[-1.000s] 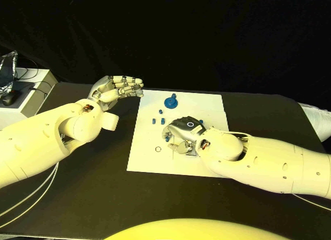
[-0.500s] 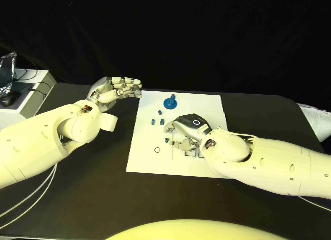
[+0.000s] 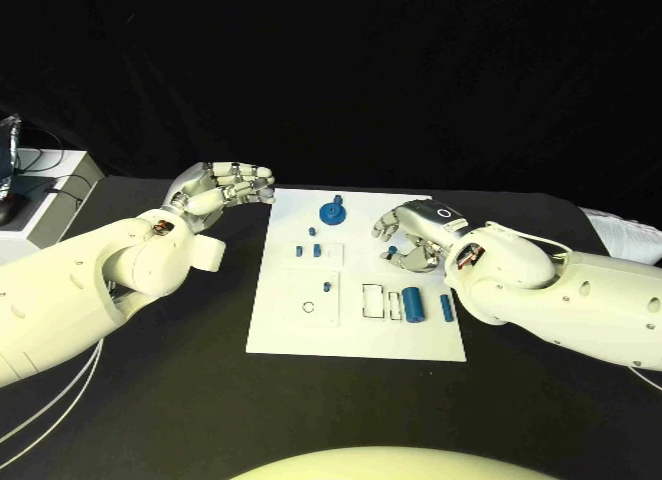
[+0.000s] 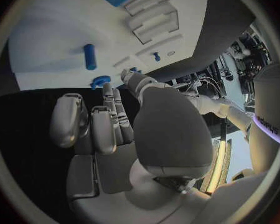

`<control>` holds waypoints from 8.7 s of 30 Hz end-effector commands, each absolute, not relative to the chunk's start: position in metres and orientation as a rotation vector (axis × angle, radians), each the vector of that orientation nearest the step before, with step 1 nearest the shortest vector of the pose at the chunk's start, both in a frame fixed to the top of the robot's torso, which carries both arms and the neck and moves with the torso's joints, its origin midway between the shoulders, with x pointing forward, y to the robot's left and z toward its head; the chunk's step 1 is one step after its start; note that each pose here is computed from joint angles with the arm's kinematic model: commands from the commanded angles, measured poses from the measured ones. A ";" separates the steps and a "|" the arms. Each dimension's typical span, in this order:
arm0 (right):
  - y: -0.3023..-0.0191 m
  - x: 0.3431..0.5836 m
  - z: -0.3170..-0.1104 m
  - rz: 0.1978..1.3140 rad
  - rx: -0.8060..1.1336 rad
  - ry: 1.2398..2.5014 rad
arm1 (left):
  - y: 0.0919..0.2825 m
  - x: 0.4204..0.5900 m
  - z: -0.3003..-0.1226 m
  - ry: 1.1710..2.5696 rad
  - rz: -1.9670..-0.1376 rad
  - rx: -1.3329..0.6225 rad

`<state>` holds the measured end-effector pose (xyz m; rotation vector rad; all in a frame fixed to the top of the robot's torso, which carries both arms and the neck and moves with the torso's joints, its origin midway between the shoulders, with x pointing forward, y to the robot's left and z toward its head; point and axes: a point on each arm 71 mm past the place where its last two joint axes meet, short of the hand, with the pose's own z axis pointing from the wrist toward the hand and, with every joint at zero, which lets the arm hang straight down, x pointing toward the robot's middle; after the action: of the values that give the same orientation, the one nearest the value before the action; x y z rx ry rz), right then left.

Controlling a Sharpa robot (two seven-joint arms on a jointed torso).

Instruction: Assemble the parts on the task board

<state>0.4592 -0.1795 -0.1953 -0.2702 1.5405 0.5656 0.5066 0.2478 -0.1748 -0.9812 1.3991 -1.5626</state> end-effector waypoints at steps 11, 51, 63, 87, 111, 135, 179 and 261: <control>-0.202 0.475 -0.201 0.499 -0.359 1.662 | 0.252 0.507 -0.174 1.386 -1.583 -0.967; -0.188 0.481 -0.214 0.474 -0.399 1.663 | 0.255 0.508 -0.175 1.386 -1.564 -0.978; -0.186 0.480 -0.219 0.476 -0.404 1.669 | 0.255 0.508 -0.175 1.387 -1.562 -0.979; -0.186 0.471 -0.199 0.548 -0.311 1.491 | 0.258 0.509 -0.176 1.383 -1.553 -0.984; -0.088 0.422 -0.196 0.834 -0.412 1.497 | 0.253 0.514 -0.180 1.379 -1.554 -1.003; -0.060 0.416 -0.227 0.798 -0.509 1.564 | 0.251 0.515 -0.181 1.382 -1.555 -1.005; -0.056 0.411 -0.239 0.767 -0.564 1.598 | 0.253 0.515 -0.181 1.387 -1.546 -1.007; -0.236 0.417 -0.235 0.361 0.473 2.238 | 0.270 0.498 -0.201 1.422 -1.525 -1.035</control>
<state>0.4161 -0.2334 -0.2336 0.4666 2.2462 0.4236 0.4982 0.2724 -0.2025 -1.0438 1.4262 -1.4978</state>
